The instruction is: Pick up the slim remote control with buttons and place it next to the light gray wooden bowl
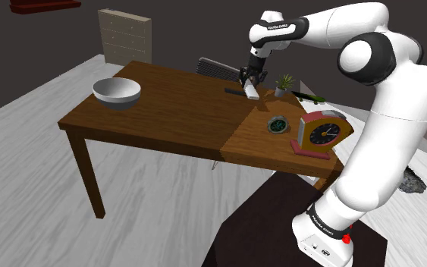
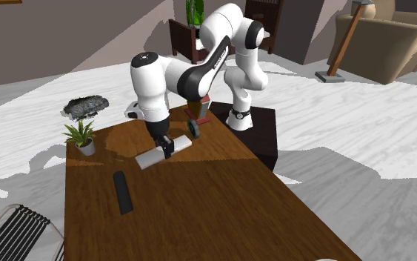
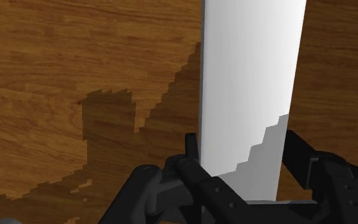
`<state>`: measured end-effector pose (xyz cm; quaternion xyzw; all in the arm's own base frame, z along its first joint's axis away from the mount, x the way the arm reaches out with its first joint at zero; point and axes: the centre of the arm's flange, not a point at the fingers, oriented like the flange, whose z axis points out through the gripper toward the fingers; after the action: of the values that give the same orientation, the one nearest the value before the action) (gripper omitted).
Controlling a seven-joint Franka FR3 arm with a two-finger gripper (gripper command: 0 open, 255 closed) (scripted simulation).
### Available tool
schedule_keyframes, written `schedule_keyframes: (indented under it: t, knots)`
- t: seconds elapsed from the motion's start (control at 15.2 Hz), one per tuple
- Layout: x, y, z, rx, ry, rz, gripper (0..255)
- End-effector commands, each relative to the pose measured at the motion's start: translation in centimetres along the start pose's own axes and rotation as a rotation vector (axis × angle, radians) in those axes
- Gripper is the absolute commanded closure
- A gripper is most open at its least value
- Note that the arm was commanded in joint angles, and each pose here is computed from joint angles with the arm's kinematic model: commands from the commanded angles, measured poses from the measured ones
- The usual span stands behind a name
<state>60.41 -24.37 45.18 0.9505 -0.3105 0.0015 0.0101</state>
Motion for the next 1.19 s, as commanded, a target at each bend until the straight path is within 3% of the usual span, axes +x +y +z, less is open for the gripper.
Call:
schedule_keyframes:
  t: [0.0,0.33,1.12]
  knots:
    - [0.1,0.0,-1.1,0.0,0.0,0.0,255]
    - [0.1,0.1,-3.7,0.0,0.0,0.0,255]
    - [-6.5,-14.3,-4.0,0.0,0.0,0.0,255]
